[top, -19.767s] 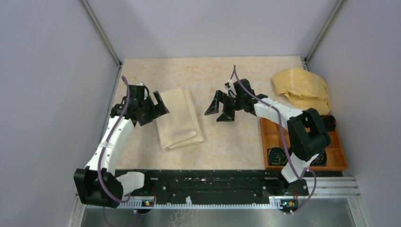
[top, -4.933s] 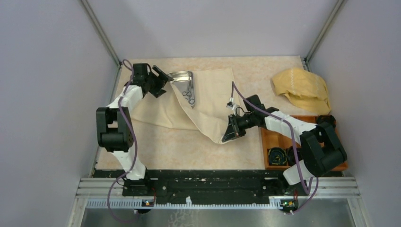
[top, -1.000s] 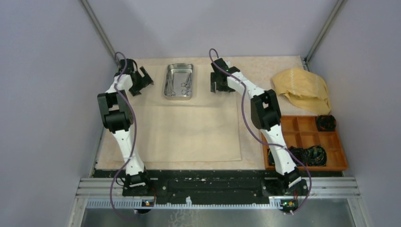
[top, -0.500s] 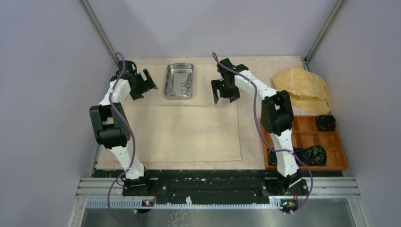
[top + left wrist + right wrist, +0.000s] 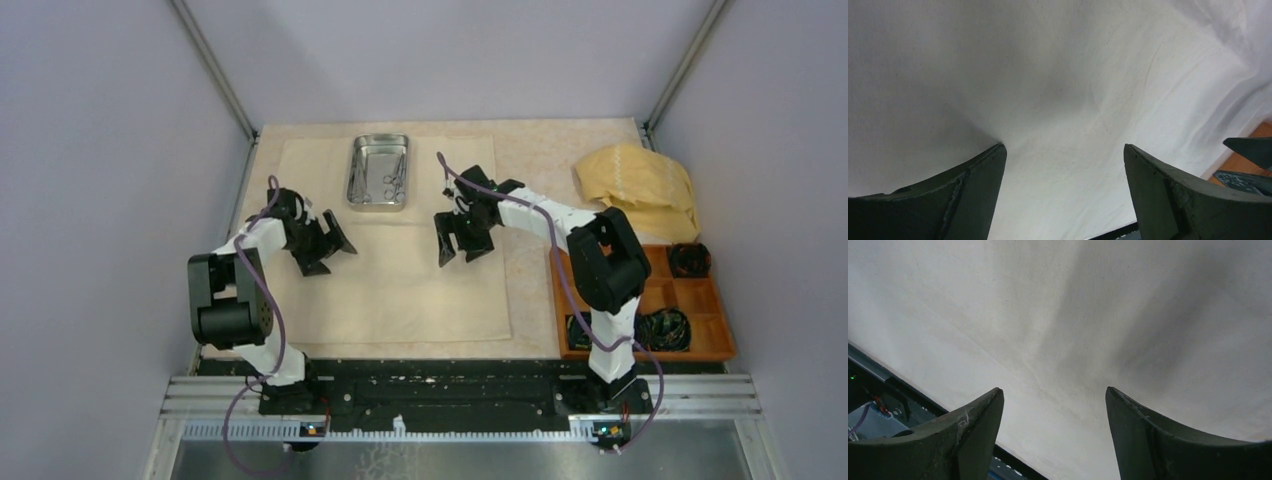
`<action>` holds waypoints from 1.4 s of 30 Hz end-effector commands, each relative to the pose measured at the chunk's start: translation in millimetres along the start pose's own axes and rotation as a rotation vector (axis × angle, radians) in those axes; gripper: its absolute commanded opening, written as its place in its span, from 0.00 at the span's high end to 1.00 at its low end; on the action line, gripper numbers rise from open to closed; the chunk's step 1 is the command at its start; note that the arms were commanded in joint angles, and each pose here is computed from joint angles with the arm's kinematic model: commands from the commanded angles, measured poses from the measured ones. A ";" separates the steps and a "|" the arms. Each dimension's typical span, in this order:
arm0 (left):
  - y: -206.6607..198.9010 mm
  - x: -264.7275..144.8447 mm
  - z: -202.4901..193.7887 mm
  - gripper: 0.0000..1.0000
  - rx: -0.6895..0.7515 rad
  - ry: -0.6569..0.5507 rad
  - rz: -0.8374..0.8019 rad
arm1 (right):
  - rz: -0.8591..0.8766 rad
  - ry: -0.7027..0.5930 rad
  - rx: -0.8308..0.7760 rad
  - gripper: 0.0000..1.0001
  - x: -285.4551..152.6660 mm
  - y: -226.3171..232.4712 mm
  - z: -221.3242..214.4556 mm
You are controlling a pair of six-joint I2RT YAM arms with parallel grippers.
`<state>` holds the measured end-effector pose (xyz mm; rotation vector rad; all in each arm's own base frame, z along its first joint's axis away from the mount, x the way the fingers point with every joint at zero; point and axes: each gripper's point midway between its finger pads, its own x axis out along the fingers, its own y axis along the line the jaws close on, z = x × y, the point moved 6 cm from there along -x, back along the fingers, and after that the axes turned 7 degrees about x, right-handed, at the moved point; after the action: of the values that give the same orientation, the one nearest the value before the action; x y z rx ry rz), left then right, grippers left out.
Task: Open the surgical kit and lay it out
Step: Smooth out the surgical kit at the center of the board.
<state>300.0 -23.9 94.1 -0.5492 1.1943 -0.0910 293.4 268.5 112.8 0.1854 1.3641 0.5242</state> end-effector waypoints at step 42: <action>63.0 -27.2 -51.9 0.01 -0.194 -0.047 0.393 | -0.390 0.062 -0.304 0.16 24.8 -32.3 -113.0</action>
<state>253.9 15.7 85.0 -0.4617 1.2121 0.2762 232.3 272.1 74.8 -0.3037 1.1780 0.4876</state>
